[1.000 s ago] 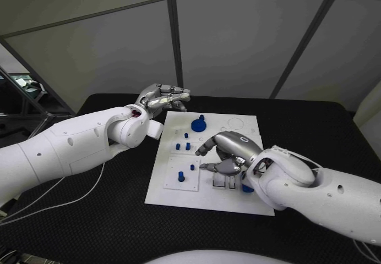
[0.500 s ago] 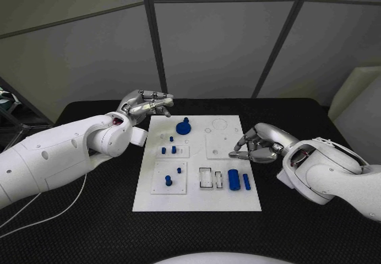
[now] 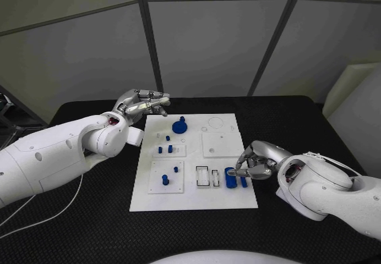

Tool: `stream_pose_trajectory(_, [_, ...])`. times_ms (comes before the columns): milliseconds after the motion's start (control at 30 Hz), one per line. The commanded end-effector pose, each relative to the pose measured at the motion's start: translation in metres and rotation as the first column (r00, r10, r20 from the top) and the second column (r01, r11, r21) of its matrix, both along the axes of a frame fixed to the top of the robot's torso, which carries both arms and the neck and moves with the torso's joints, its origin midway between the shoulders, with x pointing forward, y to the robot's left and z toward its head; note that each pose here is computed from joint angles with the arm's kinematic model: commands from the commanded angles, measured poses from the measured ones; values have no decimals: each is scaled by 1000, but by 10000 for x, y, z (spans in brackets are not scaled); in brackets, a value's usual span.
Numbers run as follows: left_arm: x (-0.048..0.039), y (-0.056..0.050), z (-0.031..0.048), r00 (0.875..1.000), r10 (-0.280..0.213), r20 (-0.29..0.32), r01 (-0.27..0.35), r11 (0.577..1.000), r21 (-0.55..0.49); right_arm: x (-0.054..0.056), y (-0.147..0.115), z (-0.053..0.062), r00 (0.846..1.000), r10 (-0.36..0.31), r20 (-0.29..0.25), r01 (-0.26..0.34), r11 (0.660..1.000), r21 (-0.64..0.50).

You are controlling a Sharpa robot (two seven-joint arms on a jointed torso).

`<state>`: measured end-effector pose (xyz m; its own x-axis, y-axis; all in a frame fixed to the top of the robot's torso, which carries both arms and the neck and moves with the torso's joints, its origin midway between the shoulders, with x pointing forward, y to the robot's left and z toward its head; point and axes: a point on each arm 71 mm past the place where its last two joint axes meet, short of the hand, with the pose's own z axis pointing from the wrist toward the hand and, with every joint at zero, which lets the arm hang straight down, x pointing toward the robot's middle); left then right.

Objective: Assemble the parts on the task board

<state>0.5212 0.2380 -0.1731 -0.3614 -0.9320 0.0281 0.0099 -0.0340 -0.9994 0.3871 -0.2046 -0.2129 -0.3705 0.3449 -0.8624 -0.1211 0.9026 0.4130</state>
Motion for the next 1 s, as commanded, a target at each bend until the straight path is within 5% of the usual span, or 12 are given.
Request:
stream_pose_trajectory(33, [-1,-2,12,1000,-7,4,7,1000,-6,0,6,-9,1000,-9,21,10,998,-65])
stream_pose_trajectory(1000, [3,9,3,1000,-7,1,7,1000,-5,-3,221,-309,999,30,-44,-36,988,-148])
